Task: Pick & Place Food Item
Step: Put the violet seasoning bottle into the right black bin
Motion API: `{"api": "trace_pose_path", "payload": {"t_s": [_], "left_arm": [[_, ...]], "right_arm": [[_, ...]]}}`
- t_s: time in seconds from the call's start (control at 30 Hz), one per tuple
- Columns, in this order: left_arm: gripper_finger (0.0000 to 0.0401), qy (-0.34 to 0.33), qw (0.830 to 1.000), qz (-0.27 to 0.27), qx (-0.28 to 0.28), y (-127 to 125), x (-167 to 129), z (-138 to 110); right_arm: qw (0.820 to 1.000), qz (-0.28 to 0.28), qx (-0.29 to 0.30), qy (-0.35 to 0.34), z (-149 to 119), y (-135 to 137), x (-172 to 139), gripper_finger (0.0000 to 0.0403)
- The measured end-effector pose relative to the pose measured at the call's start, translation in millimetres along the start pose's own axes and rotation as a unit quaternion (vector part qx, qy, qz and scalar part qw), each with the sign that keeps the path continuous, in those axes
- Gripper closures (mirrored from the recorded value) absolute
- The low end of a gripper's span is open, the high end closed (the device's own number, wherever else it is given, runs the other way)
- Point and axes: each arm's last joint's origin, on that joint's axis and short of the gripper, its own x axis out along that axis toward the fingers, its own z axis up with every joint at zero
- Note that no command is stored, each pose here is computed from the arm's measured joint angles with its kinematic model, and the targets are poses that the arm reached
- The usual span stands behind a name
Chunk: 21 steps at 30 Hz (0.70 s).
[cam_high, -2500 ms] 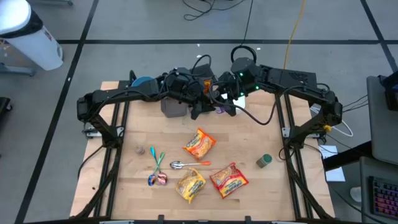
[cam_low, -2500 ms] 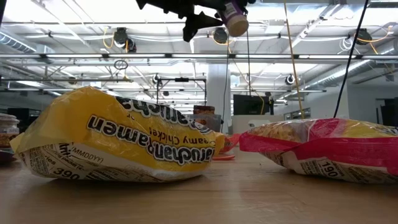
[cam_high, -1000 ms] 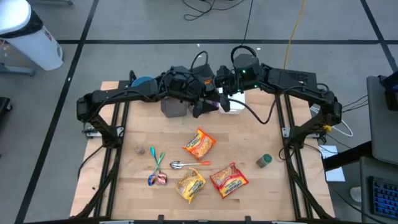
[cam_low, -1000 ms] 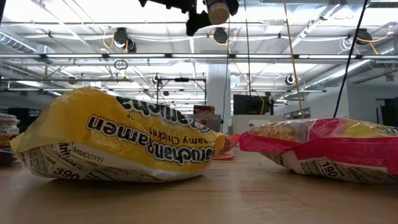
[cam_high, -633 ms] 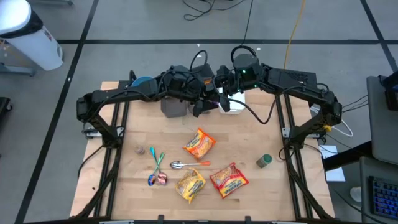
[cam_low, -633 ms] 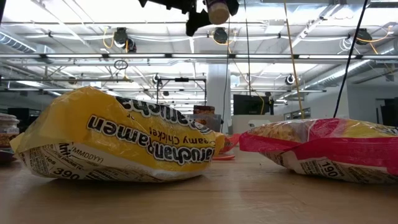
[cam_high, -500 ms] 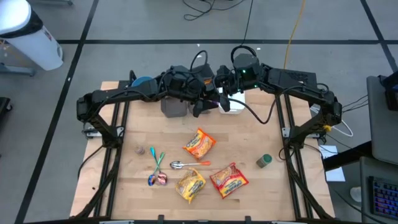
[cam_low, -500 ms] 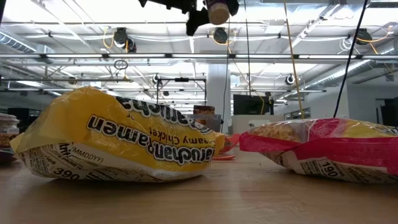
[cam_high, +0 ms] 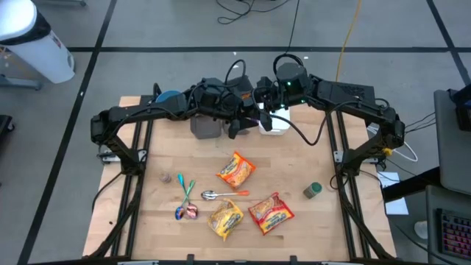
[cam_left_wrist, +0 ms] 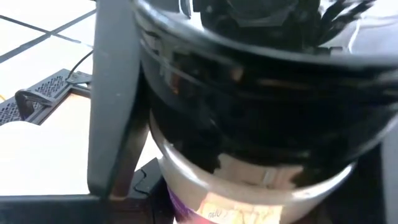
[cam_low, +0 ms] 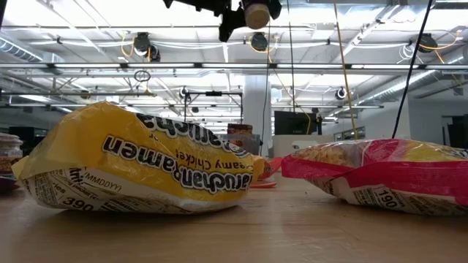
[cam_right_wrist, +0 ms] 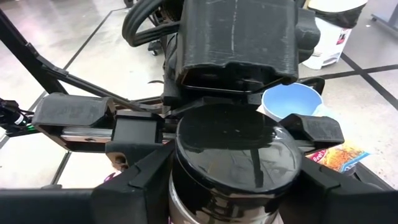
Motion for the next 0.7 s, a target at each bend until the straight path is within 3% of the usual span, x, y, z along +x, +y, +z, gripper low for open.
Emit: {"api": "trace_pose_path", "payload": {"t_s": [0.7], "left_arm": [[0.0208,0.000,1.000,-0.007,-0.005,-0.2,0.2,0.1]], "right_arm": [[1.000,-0.007,0.005,-0.005,1.1,-5.9,-3.2,0.0161]]}}
